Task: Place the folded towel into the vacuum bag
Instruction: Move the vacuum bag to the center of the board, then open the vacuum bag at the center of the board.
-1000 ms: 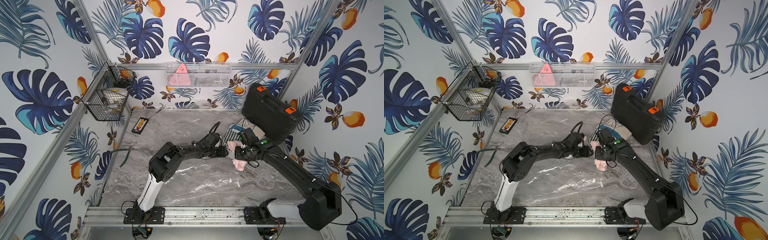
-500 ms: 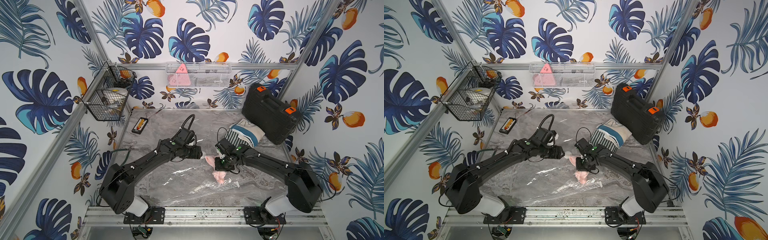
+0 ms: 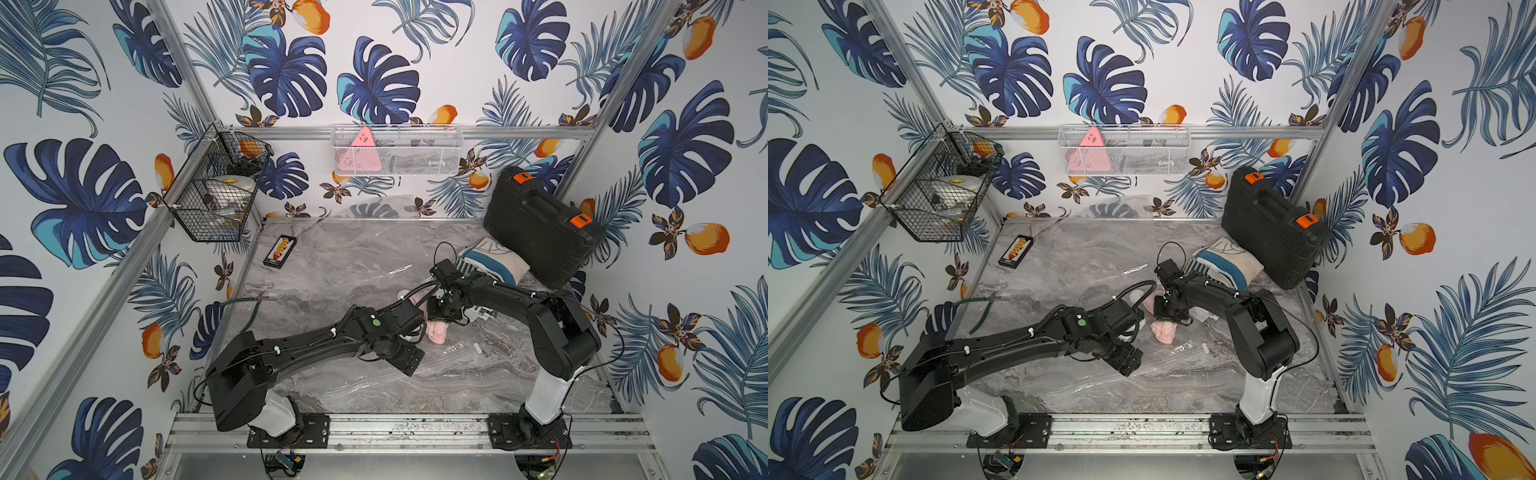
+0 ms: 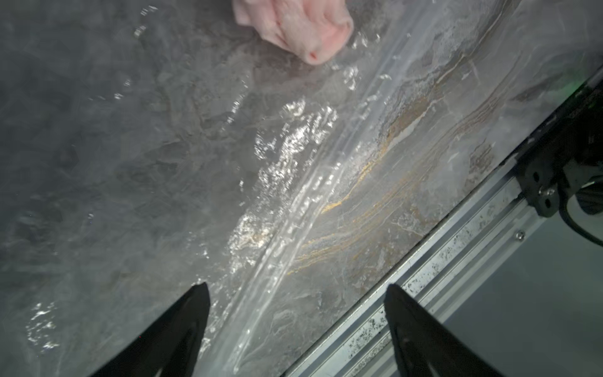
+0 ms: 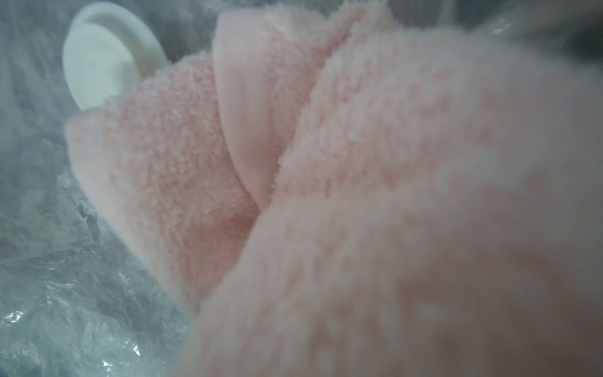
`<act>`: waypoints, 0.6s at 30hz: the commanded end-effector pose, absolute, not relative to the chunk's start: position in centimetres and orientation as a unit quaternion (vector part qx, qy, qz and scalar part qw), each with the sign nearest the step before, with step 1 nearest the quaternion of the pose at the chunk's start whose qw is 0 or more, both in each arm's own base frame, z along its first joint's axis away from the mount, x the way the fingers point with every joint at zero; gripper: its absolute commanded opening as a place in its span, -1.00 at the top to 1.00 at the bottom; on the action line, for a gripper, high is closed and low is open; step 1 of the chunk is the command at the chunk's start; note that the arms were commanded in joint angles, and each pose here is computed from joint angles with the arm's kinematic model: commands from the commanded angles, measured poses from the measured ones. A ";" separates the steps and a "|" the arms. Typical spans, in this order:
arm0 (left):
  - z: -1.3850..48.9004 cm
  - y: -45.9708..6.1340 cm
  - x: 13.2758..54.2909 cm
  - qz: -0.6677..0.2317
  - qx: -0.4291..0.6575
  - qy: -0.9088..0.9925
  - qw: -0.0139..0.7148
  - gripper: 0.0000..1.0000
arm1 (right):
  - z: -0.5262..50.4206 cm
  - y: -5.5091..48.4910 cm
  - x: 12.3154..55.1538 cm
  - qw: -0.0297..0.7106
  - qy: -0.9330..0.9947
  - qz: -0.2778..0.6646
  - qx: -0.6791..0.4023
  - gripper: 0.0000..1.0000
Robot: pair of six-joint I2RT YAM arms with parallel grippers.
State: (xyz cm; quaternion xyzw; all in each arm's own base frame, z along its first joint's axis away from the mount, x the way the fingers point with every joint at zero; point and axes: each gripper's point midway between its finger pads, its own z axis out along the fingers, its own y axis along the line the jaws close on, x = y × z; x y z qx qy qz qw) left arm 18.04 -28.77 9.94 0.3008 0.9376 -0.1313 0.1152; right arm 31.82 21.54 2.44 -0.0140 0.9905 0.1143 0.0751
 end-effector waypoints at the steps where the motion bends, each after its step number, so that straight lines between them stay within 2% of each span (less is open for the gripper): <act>1: 8.9 -28.0 17.5 -0.075 0.355 0.926 0.104 -0.77 | 0.9 19.1 31.8 0.067 0.996 0.051 -0.022 0.72; 12: 5.1 -25.2 18.4 0.064 0.447 0.890 0.060 -0.73 | 0.1 17.7 31.6 0.051 0.997 0.049 -0.023 0.72; 18: 3.2 -23.9 18.7 0.084 0.449 0.889 0.039 -0.54 | -0.3 17.3 31.8 0.047 0.998 0.039 -0.029 0.73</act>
